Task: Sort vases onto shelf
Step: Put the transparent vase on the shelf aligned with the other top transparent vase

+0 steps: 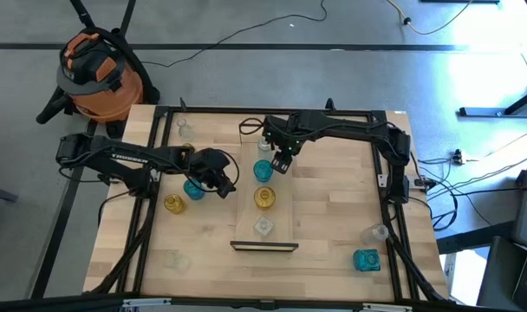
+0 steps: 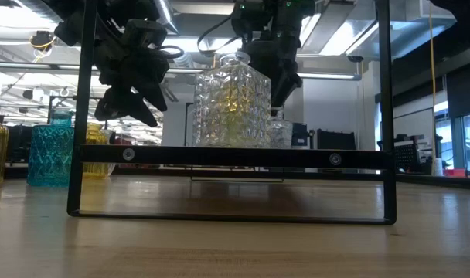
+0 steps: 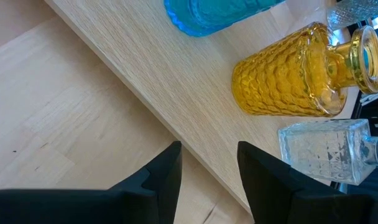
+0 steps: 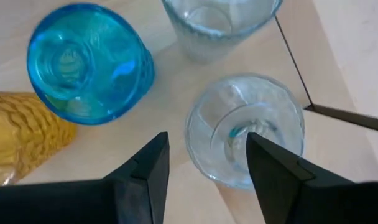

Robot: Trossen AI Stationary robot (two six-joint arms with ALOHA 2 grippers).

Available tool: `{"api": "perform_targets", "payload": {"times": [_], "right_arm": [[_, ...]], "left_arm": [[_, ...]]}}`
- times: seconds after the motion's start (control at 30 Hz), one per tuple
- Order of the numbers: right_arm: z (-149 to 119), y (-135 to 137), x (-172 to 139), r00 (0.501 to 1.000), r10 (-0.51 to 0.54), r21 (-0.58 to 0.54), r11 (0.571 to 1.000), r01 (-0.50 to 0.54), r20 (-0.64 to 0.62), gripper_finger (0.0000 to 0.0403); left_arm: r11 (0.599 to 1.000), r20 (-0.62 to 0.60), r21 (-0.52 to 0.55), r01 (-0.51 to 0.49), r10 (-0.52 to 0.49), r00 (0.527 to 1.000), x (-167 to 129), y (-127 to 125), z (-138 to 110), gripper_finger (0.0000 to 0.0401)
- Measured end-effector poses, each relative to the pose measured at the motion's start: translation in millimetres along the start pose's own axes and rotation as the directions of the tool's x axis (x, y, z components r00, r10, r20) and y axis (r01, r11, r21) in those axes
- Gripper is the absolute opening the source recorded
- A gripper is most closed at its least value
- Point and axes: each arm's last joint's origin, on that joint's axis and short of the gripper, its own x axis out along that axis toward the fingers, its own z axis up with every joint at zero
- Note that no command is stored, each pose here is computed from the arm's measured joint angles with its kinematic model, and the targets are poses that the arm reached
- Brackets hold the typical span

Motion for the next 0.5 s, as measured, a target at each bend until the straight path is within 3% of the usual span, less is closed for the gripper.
{"api": "perform_targets", "payload": {"times": [0.23, 0.5], "right_arm": [[1, 0, -4, 1.0, 0.005, 0.001, 1.0, -0.005, 0.024, 0.0175], [-3, -2, -33, 0.994, -0.018, 0.038, 0.999, 0.013, 0.11, 0.0175]], "left_arm": [[1.0, 0.0, 0.0, 0.0, 0.0, 1.0, 0, 0, 0, 0.0149], [1.0, 0.0, 0.001, 0.0, 0.0, 1.0, 0, 0, 0, 0.0149]]}}
